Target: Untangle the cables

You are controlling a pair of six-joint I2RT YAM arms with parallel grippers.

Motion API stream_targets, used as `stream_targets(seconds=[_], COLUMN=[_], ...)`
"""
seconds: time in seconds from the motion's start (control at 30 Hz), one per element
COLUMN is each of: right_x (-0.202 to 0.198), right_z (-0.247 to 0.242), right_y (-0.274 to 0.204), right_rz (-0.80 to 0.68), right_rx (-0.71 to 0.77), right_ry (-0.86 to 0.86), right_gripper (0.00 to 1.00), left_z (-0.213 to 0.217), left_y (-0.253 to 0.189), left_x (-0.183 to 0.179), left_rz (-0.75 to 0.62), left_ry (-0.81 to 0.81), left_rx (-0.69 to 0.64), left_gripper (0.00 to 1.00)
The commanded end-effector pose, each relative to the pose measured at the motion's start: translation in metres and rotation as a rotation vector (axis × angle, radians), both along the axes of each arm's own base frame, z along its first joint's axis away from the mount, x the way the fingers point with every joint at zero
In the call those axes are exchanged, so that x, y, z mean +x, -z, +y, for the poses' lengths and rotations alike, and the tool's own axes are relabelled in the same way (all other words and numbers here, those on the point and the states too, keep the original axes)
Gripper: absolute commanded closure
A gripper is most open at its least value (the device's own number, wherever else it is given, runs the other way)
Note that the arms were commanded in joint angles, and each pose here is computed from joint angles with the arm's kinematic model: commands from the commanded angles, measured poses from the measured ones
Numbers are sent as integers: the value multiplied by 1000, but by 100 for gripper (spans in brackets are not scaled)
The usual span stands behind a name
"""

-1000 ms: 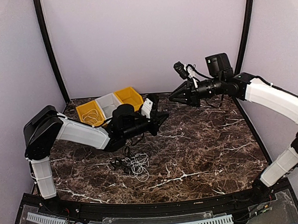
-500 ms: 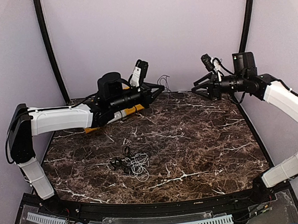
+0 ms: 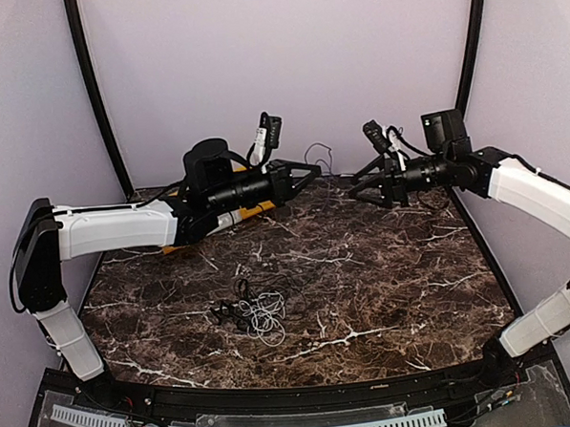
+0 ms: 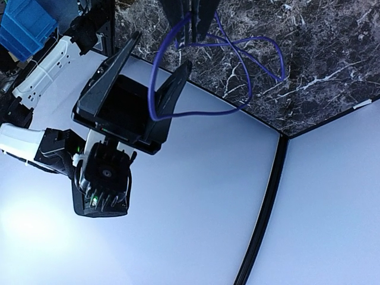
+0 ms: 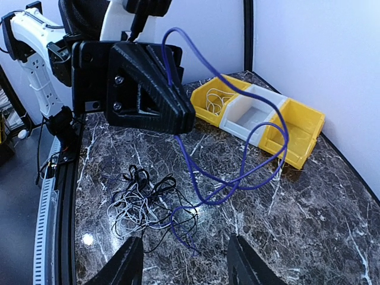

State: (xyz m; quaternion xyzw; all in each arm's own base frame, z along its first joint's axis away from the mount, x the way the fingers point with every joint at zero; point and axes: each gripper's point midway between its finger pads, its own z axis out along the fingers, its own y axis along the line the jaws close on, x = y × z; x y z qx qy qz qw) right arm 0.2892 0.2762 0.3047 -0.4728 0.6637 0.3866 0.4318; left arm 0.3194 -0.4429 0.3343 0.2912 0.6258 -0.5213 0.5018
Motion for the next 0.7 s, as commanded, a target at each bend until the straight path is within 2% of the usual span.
stream_targets(seconds=[0.0, 0.27, 0.53, 0.67], right_x=[0, 7, 8, 6], right_z=[13, 27, 33, 36], right_y=[-6, -17, -24, -20], right_rz=[-60, -100, -123, -114], right_rx=[-10, -18, -16, -22], right_ry=[-32, -27, -32, -50], right_gripper=[52, 63, 68, 78], left_z=[4, -2, -6, -7], left_y=[-26, -17, -7, -5], left_x=[-13, -15, -17, -17], left_rz=[9, 53, 88, 96], left_ry=[42, 81, 106, 115], left_rx=[-84, -82, -70, -72], left_gripper=[100, 100, 100, 100])
